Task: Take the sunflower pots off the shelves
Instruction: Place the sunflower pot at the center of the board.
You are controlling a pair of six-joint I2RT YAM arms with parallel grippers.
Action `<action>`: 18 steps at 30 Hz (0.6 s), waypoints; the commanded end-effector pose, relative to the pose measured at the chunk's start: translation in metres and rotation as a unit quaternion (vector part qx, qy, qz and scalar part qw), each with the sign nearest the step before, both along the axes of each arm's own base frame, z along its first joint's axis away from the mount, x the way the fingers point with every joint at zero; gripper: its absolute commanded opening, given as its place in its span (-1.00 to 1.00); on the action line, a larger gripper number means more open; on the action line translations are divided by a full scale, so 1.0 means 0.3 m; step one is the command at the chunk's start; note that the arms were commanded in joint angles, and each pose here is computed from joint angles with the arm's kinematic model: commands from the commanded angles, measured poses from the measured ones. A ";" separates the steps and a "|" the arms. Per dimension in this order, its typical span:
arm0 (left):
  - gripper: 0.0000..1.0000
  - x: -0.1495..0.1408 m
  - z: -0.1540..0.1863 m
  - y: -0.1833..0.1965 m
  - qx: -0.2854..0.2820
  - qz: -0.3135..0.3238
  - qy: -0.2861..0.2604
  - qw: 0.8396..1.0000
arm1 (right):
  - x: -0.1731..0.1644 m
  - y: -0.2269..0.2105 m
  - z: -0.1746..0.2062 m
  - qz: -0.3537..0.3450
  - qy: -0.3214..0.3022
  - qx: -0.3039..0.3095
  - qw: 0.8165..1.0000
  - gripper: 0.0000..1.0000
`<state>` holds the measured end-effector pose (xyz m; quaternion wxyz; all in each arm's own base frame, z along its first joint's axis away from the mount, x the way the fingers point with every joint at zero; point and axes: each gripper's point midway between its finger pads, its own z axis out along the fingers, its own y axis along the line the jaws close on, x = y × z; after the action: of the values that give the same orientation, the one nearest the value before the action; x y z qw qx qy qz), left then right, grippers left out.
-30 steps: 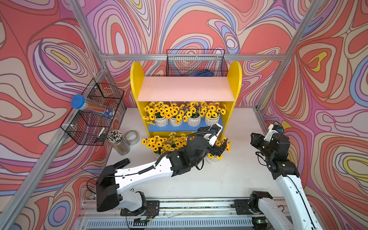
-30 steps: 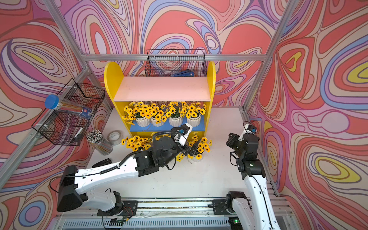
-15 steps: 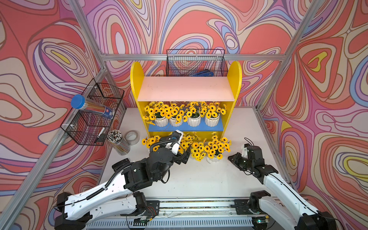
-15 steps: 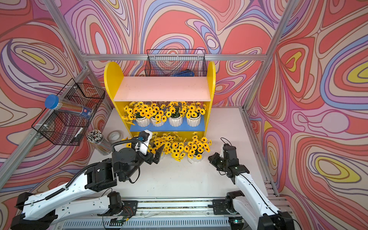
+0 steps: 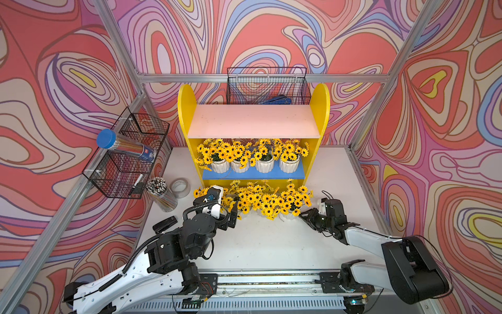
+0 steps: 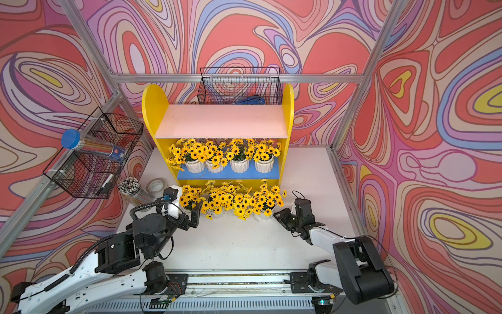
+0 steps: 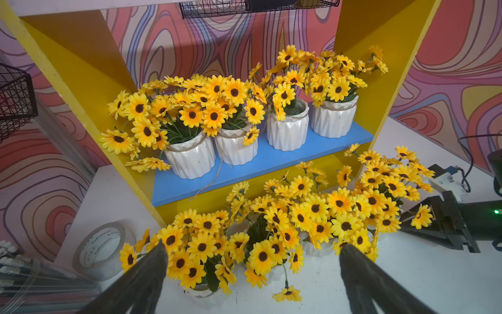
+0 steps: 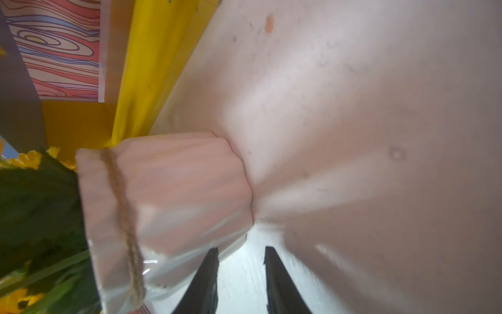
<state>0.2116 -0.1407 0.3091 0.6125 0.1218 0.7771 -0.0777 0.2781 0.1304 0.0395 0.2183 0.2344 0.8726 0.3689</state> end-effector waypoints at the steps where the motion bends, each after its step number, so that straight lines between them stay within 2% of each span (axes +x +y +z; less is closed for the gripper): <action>1: 0.99 0.009 -0.039 0.016 0.008 0.012 0.009 1.000 | 0.098 0.009 0.092 -0.010 -0.061 0.000 0.998 -0.36; 5: 0.99 0.011 -0.047 0.015 0.005 0.009 0.013 1.000 | 0.062 -0.019 0.069 -0.005 -0.035 -0.038 0.999 -0.38; 8: 1.00 0.008 -0.058 0.023 0.005 0.010 0.013 1.000 | 0.012 -0.094 0.122 -0.013 -0.044 -0.112 0.993 -0.30; 11: 0.99 0.006 -0.063 0.035 0.003 0.016 0.013 1.000 | -0.003 -0.145 0.260 -0.023 -0.092 -0.155 0.983 -0.19; 15: 0.99 0.011 -0.059 0.051 0.007 0.030 0.010 0.999 | 0.007 -0.122 0.426 -0.003 -0.174 -0.156 0.972 -0.10; 18: 1.00 0.016 -0.075 0.066 -0.007 0.049 0.012 0.999 | 0.020 -0.095 0.539 0.004 -0.234 -0.169 0.957 -0.06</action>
<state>0.2145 -0.1309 0.2935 0.6074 0.1088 0.7842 -0.0650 0.2881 0.1015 0.1943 0.4344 0.1321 0.8400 0.2971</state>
